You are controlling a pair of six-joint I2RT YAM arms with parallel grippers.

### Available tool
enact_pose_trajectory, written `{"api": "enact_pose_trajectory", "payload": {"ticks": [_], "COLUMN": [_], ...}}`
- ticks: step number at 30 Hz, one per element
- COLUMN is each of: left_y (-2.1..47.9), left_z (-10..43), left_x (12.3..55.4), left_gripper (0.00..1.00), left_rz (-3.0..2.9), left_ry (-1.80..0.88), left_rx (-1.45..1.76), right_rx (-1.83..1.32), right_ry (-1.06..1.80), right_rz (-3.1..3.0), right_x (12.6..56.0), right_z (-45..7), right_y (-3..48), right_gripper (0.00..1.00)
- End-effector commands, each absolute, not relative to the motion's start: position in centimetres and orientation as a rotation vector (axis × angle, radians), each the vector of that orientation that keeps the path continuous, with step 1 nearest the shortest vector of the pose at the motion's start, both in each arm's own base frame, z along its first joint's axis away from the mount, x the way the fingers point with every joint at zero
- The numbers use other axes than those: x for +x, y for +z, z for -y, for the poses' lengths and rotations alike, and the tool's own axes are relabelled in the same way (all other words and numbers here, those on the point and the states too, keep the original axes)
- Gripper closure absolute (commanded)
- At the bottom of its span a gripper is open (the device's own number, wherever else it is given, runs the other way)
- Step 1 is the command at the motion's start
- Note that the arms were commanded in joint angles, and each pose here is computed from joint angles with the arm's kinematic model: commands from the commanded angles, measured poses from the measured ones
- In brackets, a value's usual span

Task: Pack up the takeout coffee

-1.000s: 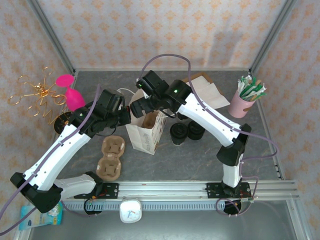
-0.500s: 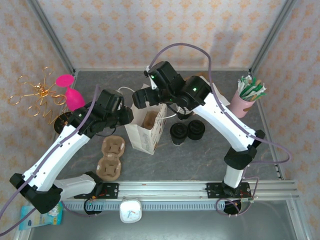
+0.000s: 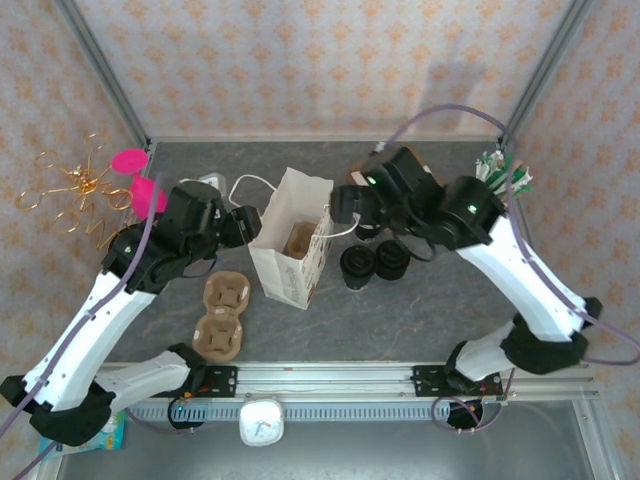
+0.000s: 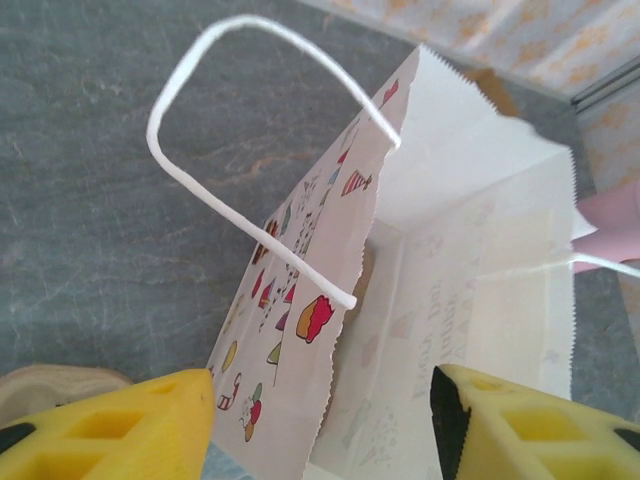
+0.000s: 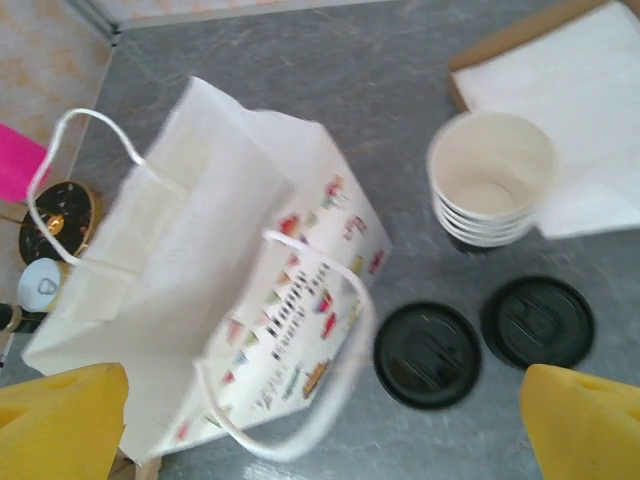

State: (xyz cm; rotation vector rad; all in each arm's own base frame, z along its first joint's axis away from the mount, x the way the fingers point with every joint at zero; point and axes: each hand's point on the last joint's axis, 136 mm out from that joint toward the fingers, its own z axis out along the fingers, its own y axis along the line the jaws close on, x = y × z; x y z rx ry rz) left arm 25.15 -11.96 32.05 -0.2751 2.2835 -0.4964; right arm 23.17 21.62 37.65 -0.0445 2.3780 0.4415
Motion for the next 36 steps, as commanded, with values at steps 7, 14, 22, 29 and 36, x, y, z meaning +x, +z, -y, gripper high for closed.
{"api": "enact_pose_trajectory", "payload": {"ticks": [7, 14, 22, 29, 36], "left_y": [34.9, 33.4, 32.4, 30.7, 29.7], "left_z": [11.1, 10.8, 10.5, 11.9, 12.3], "left_x": [24.5, 23.9, 23.7, 24.9, 25.5], "left_gripper": [0.31, 0.31, 0.31, 0.31, 0.34], "left_rz": [-2.11, -2.12, -2.101, -2.132, -2.161], "left_ry": [-0.532, -0.534, -0.563, -0.59, -0.577], "left_rx": [-0.207, -0.219, -0.279, -0.274, -0.262], "right_rx": [0.178, 0.119, 0.108, 0.115, 0.099], "right_ry": [0.156, 0.223, 0.261, 0.196, 0.137], "right_rz": [-2.533, -2.638, -2.669, -2.656, -2.682], "right_x": [21.3, 21.8, 23.5, 25.3, 26.1], "right_z": [-15.6, -19.4, -21.9, -21.8, -21.9], "right_y": [27.6, 20.9, 17.1, 16.1, 14.6], "right_gripper": [0.01, 0.1, 0.1, 0.12, 0.15]}}
